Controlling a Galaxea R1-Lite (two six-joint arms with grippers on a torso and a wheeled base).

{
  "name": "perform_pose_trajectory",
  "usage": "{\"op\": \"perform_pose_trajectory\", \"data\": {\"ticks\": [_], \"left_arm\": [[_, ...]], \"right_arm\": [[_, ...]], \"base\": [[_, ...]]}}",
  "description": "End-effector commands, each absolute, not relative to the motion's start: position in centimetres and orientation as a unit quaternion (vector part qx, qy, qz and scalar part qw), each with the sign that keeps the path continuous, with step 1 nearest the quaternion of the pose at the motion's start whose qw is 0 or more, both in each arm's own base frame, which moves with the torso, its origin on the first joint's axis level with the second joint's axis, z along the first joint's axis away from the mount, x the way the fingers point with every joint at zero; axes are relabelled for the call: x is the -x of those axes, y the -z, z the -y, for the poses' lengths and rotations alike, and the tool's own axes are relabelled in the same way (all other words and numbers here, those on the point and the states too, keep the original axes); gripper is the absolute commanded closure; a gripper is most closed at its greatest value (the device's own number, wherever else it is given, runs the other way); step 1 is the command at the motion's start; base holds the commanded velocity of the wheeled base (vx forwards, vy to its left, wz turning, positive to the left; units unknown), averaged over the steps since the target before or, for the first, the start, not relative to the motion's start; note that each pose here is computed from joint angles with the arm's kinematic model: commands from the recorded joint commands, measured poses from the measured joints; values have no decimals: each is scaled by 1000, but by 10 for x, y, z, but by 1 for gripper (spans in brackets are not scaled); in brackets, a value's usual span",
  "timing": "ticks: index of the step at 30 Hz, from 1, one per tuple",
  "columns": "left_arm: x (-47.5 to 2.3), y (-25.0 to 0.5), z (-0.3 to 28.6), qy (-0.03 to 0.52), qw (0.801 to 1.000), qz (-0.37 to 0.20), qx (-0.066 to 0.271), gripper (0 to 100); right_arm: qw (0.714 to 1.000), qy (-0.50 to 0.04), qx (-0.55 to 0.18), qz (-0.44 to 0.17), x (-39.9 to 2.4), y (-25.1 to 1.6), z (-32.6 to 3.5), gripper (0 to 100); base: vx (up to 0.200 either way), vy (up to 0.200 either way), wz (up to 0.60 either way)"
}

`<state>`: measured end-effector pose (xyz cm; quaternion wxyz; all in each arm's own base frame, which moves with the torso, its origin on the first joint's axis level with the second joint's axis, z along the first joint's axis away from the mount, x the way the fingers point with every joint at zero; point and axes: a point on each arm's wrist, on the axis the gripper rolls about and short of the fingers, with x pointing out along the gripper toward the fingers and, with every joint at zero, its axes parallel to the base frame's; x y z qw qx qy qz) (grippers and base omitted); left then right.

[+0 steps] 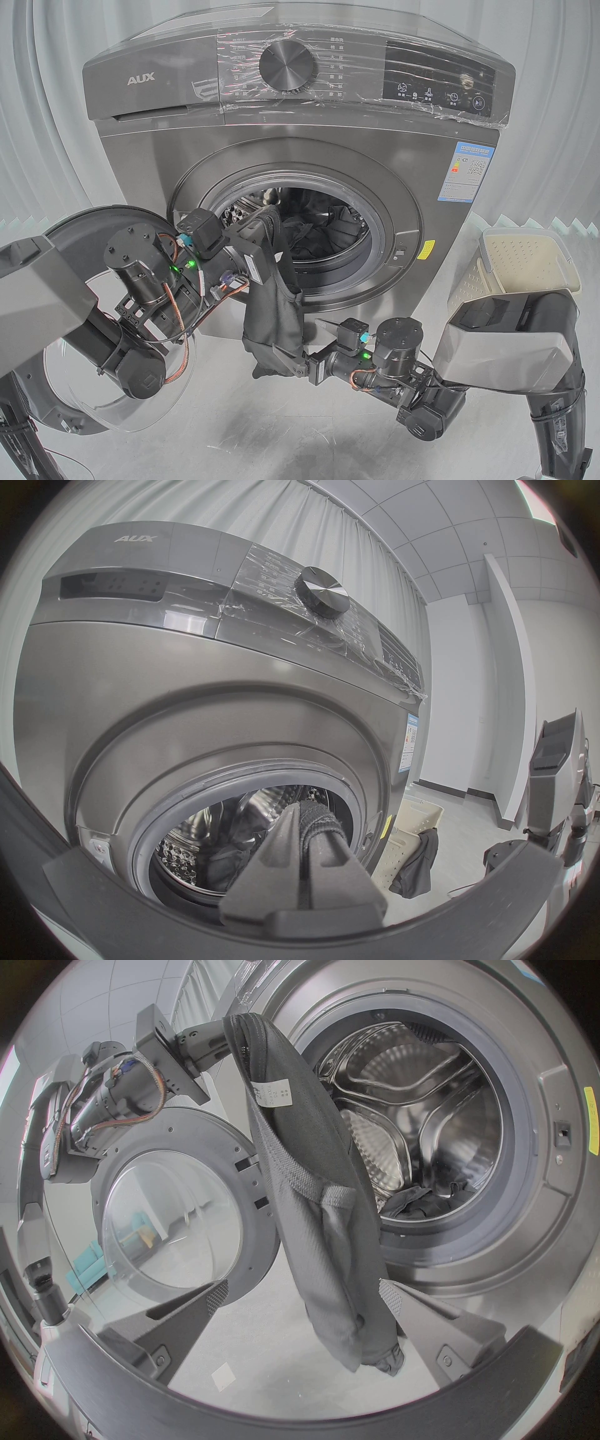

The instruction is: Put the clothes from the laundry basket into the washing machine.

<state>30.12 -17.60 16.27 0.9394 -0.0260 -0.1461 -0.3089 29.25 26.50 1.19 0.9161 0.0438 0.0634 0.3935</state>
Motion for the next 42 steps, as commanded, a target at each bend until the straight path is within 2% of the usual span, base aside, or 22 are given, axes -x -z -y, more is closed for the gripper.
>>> {"op": "perform_pose_trajectory", "data": {"ticks": [1, 13, 25, 26, 32, 42], "left_arm": [[-299, -163, 181, 316, 937, 147, 28, 100], [-289, -168, 186, 333, 930, 154, 29, 100], [-282, -180, 184, 332, 927, 171, 35, 100], [-282, -180, 184, 331, 927, 170, 34, 100], [-283, -172, 178, 323, 933, 154, 29, 100], [-272, -126, 154, 323, 945, 56, 2, 100]], "right_arm": [[920, -387, -43, -49, -312, -1, -273, 0], [929, -364, -38, -55, -356, 16, -280, 0], [928, -366, -40, -46, -366, 34, -294, 0], [928, -367, -41, -43, -366, 34, -294, 100], [932, -359, -44, -36, -366, 25, -285, 100], [945, -324, -55, 4, -366, -35, -240, 100]], "base": [[0, 0, 0], [0, 0, 0], [0, 0, 0], [0, 0, 0], [0, 0, 0], [0, 0, 0]]}}
